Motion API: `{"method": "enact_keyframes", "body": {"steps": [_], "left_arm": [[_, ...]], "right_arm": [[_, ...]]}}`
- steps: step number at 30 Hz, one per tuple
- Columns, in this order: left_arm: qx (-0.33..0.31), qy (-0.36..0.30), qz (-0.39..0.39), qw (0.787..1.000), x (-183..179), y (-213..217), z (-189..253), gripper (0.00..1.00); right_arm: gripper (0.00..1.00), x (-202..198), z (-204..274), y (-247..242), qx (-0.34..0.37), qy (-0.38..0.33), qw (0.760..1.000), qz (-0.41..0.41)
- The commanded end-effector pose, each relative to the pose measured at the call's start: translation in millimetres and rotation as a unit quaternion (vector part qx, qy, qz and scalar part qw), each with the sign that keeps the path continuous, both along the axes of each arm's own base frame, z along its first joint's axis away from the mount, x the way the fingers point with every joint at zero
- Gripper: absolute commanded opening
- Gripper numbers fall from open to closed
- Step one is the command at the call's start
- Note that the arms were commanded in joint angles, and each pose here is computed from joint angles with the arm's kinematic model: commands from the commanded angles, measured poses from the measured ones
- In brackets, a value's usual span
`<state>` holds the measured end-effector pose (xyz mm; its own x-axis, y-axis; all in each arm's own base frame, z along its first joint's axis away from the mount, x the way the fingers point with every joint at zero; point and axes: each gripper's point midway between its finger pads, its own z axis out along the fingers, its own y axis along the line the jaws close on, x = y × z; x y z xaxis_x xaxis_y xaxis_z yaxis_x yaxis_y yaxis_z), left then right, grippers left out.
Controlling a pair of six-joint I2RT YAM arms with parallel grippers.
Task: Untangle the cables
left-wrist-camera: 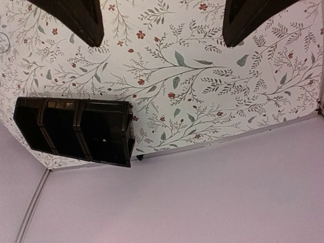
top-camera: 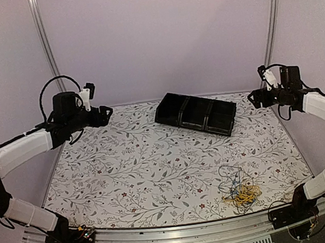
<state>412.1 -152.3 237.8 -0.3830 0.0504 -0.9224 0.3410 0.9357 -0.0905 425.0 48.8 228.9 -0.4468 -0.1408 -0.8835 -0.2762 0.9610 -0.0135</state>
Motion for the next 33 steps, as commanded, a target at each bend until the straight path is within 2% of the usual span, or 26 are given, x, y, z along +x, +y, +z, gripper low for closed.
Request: {"method": "enact_keyframes", "body": {"steps": [1, 6, 13, 17, 20, 23, 25, 27, 31, 33], "left_arm": [[-0.015, -0.023, -0.118, 0.993, -26, -62, 0, 0.85], [-0.011, -0.006, -0.258, 0.966, -86, -140, -17, 0.85], [0.007, 0.048, -0.417, 0.907, -180, -220, -61, 0.85], [0.012, 0.076, -0.467, 0.881, -218, -242, -87, 0.84], [0.007, 0.092, -0.478, 0.874, -231, -249, -99, 0.84], [0.001, 0.099, -0.472, 0.876, -235, -249, -107, 0.84], [-0.002, 0.099, -0.468, 0.878, -236, -248, -109, 0.84], [0.0, 0.099, -0.462, 0.881, -235, -245, -112, 0.83], [0.005, 0.088, -0.45, 0.888, -233, -238, -109, 0.82], [0.003, 0.075, -0.435, 0.898, -227, -233, -101, 0.82]], "right_arm": [[0.96, -39, -18, 13, -0.033, 0.018, 0.993, 0.11], [0.97, -110, -59, 47, -0.077, 0.083, 0.954, 0.279], [0.97, -203, -117, 111, -0.152, 0.131, 0.861, 0.468], [0.97, -239, -144, 126, -0.173, 0.16, 0.812, 0.535], [0.95, -257, -162, 132, -0.195, 0.175, 0.78, 0.568], [0.92, -270, -178, 142, -0.208, 0.183, 0.754, 0.595], [0.86, -275, -184, 149, -0.201, 0.195, 0.744, 0.606], [0.77, -278, -191, 156, -0.191, 0.215, 0.735, 0.614], [0.52, -280, -204, 171, -0.186, 0.247, 0.715, 0.626], [0.35, -276, -207, 184, -0.183, 0.255, 0.71, 0.63]]}}
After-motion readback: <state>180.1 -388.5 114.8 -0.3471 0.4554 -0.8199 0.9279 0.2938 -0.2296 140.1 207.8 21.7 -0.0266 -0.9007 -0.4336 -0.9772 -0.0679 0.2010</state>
